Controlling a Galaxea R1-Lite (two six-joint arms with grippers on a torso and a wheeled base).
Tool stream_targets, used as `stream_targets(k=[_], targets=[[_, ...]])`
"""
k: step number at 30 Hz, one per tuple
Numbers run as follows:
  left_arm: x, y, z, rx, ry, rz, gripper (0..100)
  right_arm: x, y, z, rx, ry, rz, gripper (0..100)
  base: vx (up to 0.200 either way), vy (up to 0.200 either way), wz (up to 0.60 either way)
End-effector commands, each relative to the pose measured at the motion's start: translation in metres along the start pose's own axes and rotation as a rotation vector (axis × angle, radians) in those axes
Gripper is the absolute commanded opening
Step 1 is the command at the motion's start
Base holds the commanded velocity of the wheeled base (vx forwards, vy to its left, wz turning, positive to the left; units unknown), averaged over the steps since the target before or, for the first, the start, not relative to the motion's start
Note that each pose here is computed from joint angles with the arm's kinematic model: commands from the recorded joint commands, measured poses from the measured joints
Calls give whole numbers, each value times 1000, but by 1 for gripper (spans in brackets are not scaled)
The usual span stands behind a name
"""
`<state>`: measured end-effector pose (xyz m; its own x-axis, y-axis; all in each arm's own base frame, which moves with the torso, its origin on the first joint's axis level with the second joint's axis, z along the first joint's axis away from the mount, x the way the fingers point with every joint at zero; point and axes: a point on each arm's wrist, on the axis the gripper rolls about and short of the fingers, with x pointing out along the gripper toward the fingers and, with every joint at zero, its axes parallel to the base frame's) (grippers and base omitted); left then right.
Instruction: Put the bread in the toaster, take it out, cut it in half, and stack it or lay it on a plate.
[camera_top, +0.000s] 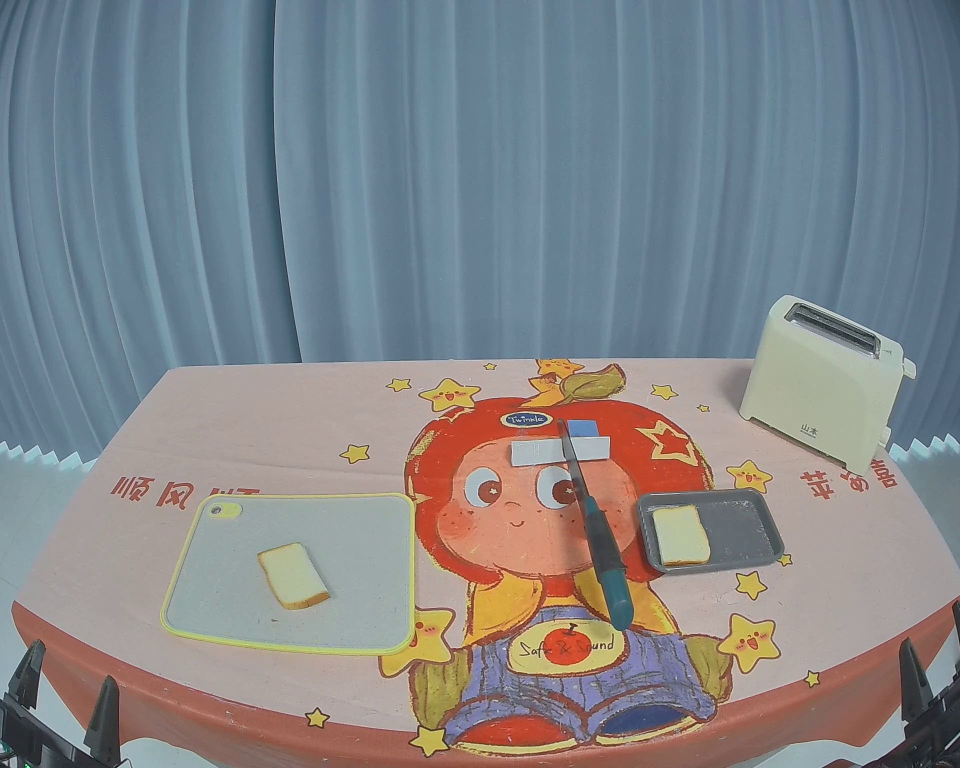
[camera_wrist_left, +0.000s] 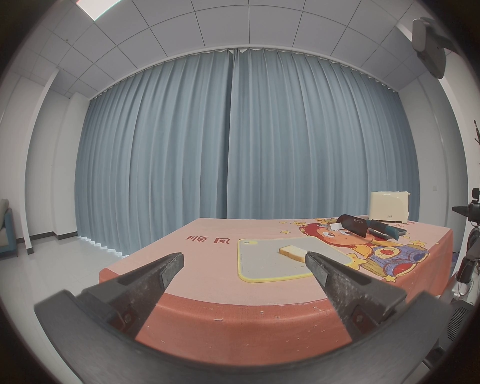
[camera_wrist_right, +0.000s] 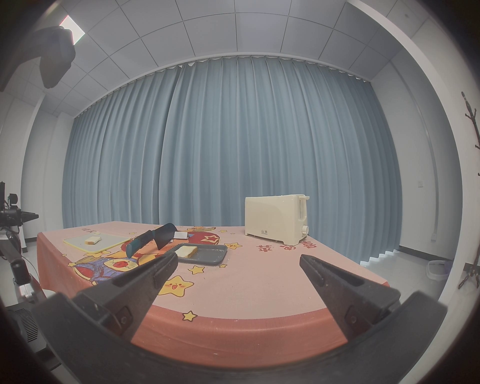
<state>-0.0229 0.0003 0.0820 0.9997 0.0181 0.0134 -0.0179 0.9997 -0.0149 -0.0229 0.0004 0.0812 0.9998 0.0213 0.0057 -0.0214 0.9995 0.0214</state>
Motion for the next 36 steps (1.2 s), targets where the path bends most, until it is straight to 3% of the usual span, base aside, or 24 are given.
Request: stream_targets(k=[1, 14, 17, 18, 19, 27, 33, 36], targets=[[0, 0, -5, -1, 4, 2, 100, 0, 0, -5, 0, 1, 0, 100, 0, 0, 0], [0, 0, -3, -7, -16, 5, 100, 0, 0, -5, 0, 1, 2, 100, 0, 0, 0], [0, 0, 1, -11, -57, 7, 100, 0, 0, -5, 0, 1, 2, 100, 0, 0, 0], [-1, 0, 14, -2, -185, 4, 100, 0, 0, -5, 0, 1, 0, 100, 0, 0, 0], [-2, 0, 15, 0, -191, 4, 100, 0, 0, -5, 0, 1, 0, 100, 0, 0, 0], [0, 0, 4, 16, -88, 7, 100, 0, 0, -5, 0, 1, 2, 100, 0, 0, 0], [-1, -1, 12, 32, -171, -24, 100, 0, 0, -5, 0, 1, 2, 100, 0, 0, 0], [-1, -2, 14, 37, -166, -68, 100, 0, 0, -5, 0, 1, 0, 100, 0, 0, 0]])
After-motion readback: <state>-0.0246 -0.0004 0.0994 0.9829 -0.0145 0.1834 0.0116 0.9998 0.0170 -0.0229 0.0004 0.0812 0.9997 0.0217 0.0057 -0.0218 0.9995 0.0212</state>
